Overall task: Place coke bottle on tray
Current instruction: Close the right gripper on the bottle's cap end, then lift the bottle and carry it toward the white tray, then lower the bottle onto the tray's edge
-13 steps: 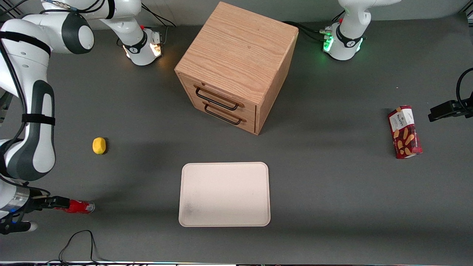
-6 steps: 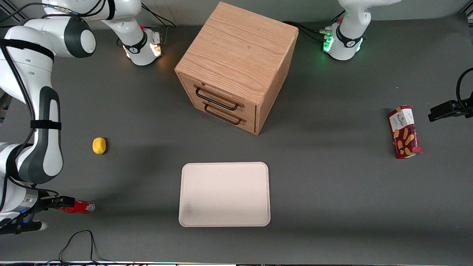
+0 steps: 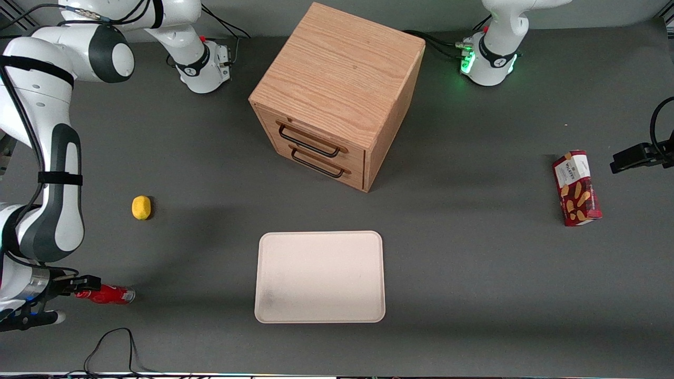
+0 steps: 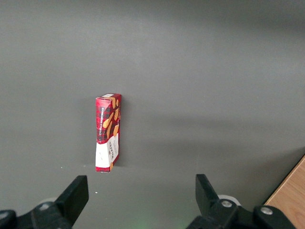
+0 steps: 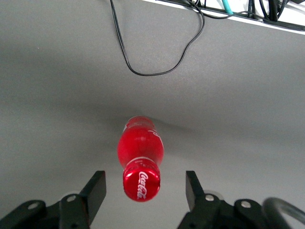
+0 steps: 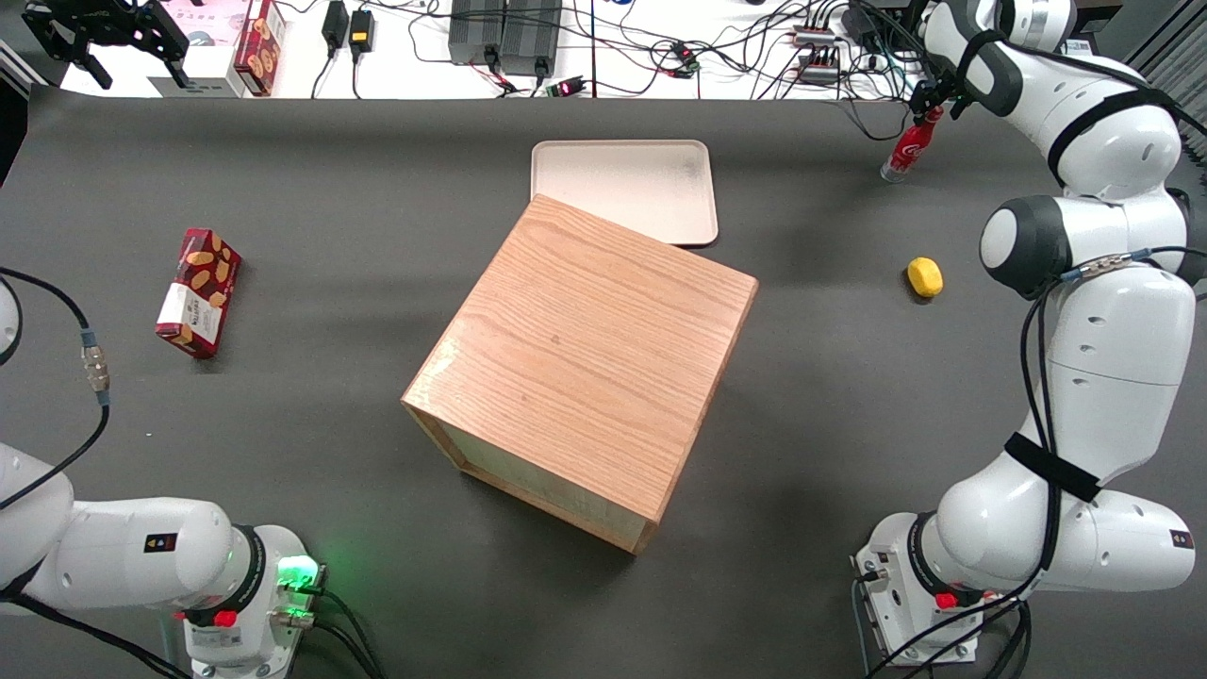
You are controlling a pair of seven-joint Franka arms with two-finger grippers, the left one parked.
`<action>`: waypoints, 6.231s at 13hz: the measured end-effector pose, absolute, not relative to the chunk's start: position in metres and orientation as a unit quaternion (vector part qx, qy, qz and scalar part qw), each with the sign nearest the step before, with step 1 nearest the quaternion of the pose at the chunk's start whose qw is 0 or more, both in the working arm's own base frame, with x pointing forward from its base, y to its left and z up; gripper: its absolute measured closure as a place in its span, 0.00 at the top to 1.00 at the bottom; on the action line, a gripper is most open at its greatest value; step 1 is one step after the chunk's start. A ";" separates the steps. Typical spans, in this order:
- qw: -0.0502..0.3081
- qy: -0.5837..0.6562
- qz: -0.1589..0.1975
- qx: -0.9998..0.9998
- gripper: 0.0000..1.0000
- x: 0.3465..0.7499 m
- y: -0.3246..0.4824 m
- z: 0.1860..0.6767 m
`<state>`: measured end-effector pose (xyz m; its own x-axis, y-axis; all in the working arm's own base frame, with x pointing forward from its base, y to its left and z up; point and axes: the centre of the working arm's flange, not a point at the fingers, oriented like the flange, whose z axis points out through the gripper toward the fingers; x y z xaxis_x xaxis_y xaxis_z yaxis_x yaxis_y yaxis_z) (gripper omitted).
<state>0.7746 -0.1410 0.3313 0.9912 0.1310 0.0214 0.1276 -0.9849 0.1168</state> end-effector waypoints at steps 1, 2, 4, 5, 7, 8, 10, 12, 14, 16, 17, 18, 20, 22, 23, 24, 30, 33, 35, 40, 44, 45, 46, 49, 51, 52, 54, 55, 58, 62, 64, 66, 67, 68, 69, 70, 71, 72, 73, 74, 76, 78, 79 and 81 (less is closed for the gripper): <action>0.057 0.065 0.014 0.996 0.71 0.774 -0.141 0.331; 0.057 0.065 0.012 0.996 0.58 0.774 -0.141 0.331; 0.056 0.066 0.009 0.996 0.36 0.773 -0.140 0.330; 0.055 0.066 0.006 0.996 0.32 0.773 -0.139 0.331; 0.055 0.066 0.006 0.996 0.32 0.773 -0.139 0.331; 0.055 0.066 0.006 0.996 0.32 0.773 -0.139 0.331; 0.054 0.066 0.003 0.996 0.32 0.773 -0.139 0.332; 0.052 0.064 -0.012 0.997 0.32 0.769 -0.140 0.334; 0.050 0.061 -0.026 0.997 0.32 0.764 -0.141 0.349; 0.048 0.057 -0.037 0.997 0.32 0.756 -0.140 0.380; 0.046 0.054 -0.043 0.997 0.32 0.750 -0.139 0.399; 0.044 0.051 -0.050 0.996 0.32 0.743 -0.139 0.418; 0.042 0.037 -0.059 0.997 0.32 0.728 -0.136 0.456; 0.045 0.021 -0.067 0.996 0.32 0.712 -0.123 0.497; 0.046 0.019 -0.072 0.996 0.32 0.702 -0.112 0.518; 0.046 0.020 -0.075 0.996 0.32 0.692 -0.100 0.539; 0.044 0.038 -0.112 0.992 0.32 0.648 -0.059 0.594; 0.052 0.022 -0.122 0.991 0.32 0.644 -0.034 0.589; 0.060 0.009 -0.121 0.991 0.32 0.649 0.000 0.579; 0.052 -0.042 -0.076 0.995 0.32 0.684 0.109 0.515; 0.011 -0.090 -0.034 0.995 0.32 0.716 0.166 0.459; 0.003 -0.097 -0.023 0.995 0.32 0.724 0.175 0.445; -0.004 -0.104 -0.012 0.994 0.32 0.731 0.183 0.430; -0.024 -0.130 0.018 0.991 0.32 0.747 0.208 0.386; -0.037 -0.148 0.036 0.988 0.32 0.753 0.223 0.364; -0.041 -0.155 0.040 0.986 0.32 0.755 0.230 0.357; -0.044 -0.169 0.041 0.984 0.32 0.755 0.239 0.345; -0.046 -0.174 0.042 0.983 0.32 0.754 0.244 0.344; -0.048 -0.182 0.041 0.981 0.32 0.751 0.257 0.338; -0.047 -0.177 0.039 0.982 0.32 0.748 0.269 0.331; -0.045 -0.176 0.040 0.982 0.32 0.748 0.270 0.331; -0.044 -0.174 0.042 0.983 0.32 0.748 0.271 0.331; -0.043 -0.174 0.043 0.983 0.32 0.748 0.271 0.330; -0.043 -0.174 0.044 0.983 0.32 0.748 0.271 0.331; -0.043 -0.174 0.045 0.983 0.32 0.748 0.271 0.331; -0.042 -0.173 0.049 0.983 0.38 0.749 0.271 0.330; -0.038 -0.171 0.054 0.983 0.47 0.750 0.270 0.329; -0.035 -0.171 0.055 0.983 0.58 0.750 0.270 0.327; -0.034 -0.175 0.056 0.982 0.69 0.750 0.270 0.327; -0.034 -0.177 0.056 0.982 0.81 0.750 0.270 0.327; -0.034 -0.182 0.056 0.981 1.00 0.750 0.271 0.327; -0.038 -0.195 0.061 0.978 1.00 0.751 0.272 0.328; -0.040 -0.199 0.064 0.977 1.00 0.751 0.273 0.329; -0.041 -0.203 0.064 0.976 1.00 0.751 0.273 0.329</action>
